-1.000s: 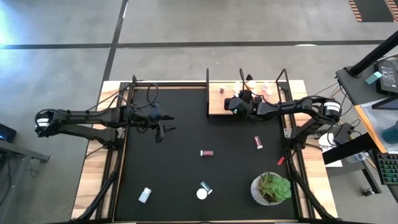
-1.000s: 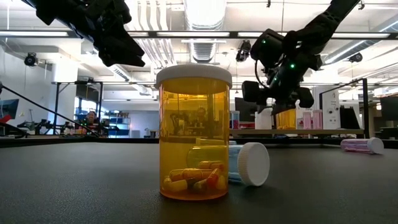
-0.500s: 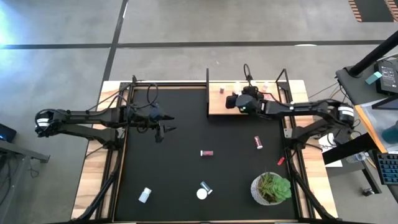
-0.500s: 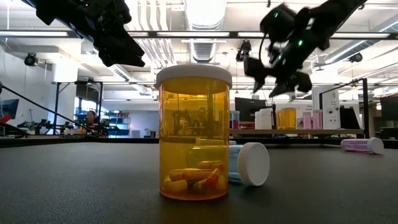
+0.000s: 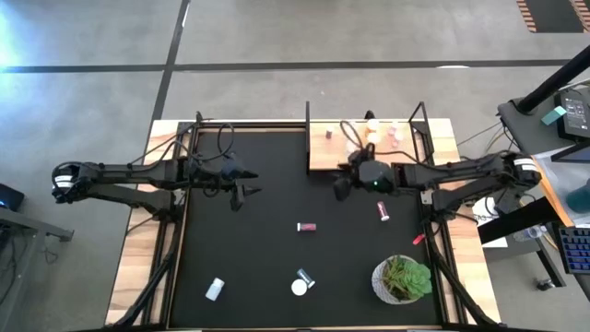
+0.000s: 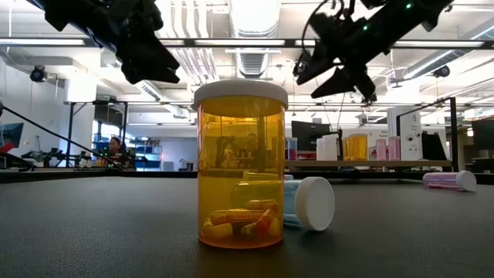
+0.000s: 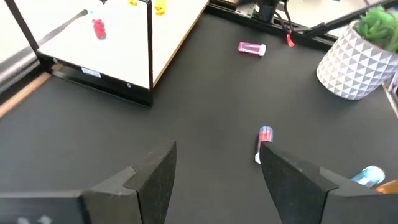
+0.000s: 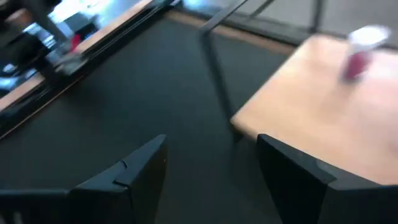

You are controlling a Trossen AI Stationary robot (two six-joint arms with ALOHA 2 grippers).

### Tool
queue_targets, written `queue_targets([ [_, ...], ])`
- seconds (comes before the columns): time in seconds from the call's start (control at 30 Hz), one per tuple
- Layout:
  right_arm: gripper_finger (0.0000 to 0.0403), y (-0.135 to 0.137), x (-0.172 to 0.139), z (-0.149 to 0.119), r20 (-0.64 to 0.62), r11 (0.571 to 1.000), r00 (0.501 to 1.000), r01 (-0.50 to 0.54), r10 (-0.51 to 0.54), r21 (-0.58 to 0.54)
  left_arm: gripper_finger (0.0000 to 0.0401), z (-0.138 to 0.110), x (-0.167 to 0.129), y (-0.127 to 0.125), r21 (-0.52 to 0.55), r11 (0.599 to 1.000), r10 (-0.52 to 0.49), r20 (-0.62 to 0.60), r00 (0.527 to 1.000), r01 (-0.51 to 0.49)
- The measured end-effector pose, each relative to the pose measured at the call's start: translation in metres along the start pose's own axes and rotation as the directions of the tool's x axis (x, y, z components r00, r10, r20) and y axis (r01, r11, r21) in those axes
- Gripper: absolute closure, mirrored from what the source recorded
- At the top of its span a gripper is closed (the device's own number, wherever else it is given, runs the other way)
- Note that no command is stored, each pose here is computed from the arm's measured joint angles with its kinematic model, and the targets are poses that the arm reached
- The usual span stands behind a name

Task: Pick and place medicine bottles onto shelf by color
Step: Put the top blue pill bottle on the shelf aligned with the other blue pill bottle

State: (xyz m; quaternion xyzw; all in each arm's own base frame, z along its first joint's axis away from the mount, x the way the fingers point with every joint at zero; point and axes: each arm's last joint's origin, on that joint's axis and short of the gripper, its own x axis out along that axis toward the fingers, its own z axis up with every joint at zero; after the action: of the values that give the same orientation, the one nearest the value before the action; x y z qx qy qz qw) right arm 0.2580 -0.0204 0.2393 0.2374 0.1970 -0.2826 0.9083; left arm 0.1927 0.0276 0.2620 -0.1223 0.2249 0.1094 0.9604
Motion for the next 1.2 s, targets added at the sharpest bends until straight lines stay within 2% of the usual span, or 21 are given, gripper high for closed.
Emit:
queue_targets([
  [0.13, 0.0167, 0.013, 0.000, -0.014, -0.056, 0.998, 0.997, -0.050, 0.048, -0.034, 0.0186, 0.000, 0.000, 0.000, -0.029, 1.000, -0.005, -0.001, 1.000, 0.005],
  [0.23, 0.0167, 0.018, 0.004, -0.024, -0.088, 0.997, 0.995, -0.056, 0.052, -0.048, 0.0186, 0.000, 0.000, 0.000, -0.033, 0.999, -0.007, -0.001, 1.000, 0.007],
  [0.33, 0.0168, 0.022, 0.008, -0.033, -0.118, 0.997, 0.992, -0.055, 0.049, -0.052, 0.0186, 0.000, 0.000, 0.000, -0.086, 0.996, -0.012, -0.002, 1.000, 0.012],
  [0.5, 0.0167, 0.035, 0.014, -0.040, -0.153, 0.987, 0.986, -0.080, 0.058, -0.137, 0.0186, 0.000, 0.000, -0.002, -0.135, 0.988, -0.082, -0.018, 0.996, 0.079],
  [0.67, 0.0168, 0.055, 0.021, -0.036, -0.195, 0.942, 0.977, -0.143, 0.086, -0.302, 0.0186, -0.001, 0.000, -0.004, -0.216, 0.969, -0.125, -0.027, 0.992, 0.116],
  [0.77, 0.0168, 0.064, 0.027, -0.034, -0.286, 0.922, 0.956, -0.169, 0.068, -0.348, 0.0186, -0.001, 0.000, -0.004, -0.265, 0.957, -0.129, -0.026, 0.991, 0.117],
  [0.97, 0.0168, 0.083, 0.041, -0.031, -0.450, 0.885, 0.890, -0.154, -0.069, -0.439, 0.0186, 0.001, 0.000, -0.006, -0.405, 0.902, -0.167, -0.014, 0.986, 0.148],
  [1.1, 0.0168, 0.100, 0.052, -0.032, -0.480, 0.828, 0.874, -0.210, -0.080, -0.520, 0.0186, 0.001, -0.001, -0.011, -0.442, 0.878, -0.210, -0.011, 0.978, 0.184],
  [1.2, 0.0168, 0.106, 0.063, -0.040, -0.543, 0.813, 0.838, -0.281, -0.051, -0.510, 0.0186, 0.003, -0.001, -0.015, -0.483, 0.851, -0.231, 0.013, 0.973, 0.208],
])
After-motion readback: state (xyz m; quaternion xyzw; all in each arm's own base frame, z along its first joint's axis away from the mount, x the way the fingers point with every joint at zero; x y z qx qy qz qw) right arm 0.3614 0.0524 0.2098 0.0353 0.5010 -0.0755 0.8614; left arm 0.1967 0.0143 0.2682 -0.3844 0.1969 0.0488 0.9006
